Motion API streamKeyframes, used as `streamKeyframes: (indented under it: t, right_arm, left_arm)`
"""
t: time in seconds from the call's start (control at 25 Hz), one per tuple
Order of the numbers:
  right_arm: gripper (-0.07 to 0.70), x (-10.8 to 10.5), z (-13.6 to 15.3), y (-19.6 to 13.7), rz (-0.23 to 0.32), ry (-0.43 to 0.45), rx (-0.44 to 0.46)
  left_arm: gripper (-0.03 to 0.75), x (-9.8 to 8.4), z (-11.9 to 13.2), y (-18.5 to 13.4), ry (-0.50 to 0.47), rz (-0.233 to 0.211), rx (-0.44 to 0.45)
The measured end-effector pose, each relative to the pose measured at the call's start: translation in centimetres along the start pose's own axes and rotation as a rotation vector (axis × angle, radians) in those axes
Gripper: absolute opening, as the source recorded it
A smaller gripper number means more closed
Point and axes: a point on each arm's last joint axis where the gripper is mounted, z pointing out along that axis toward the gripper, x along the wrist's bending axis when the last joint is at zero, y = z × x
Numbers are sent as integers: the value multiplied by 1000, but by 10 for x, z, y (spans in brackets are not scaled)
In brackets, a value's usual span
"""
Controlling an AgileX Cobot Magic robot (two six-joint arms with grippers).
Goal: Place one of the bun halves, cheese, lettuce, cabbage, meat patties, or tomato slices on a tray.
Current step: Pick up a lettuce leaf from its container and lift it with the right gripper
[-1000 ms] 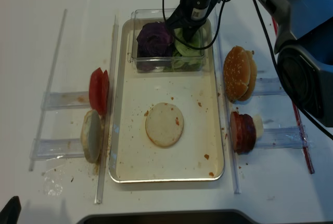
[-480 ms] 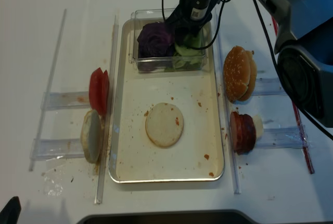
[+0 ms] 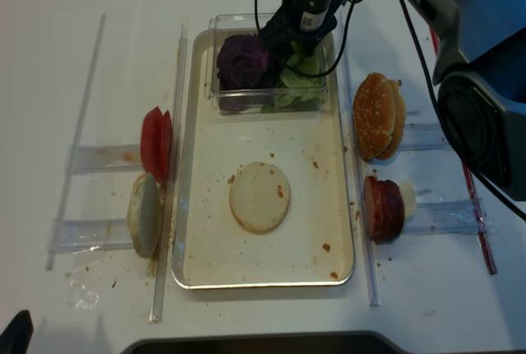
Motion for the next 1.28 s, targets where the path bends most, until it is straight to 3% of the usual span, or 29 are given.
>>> streamKeyframes:
  t: [0.32,0.72,1.04,1.28]
  right_arm:
    - [378,-3,11,0,1,-5,15]
    - [36,-4,12,0,-4,-18,19]
    - [16,-5,5,4,-15,-38,5]
    - [15,1,-27,9,-12,-39,-68]
  left_arm:
    - [461,0,0,0,0,0,0]
    - [459,0,0,0,0,0,0]
    - [459,0,0,0,0,0,0]
    - [459,0,0,0,0,0,0]
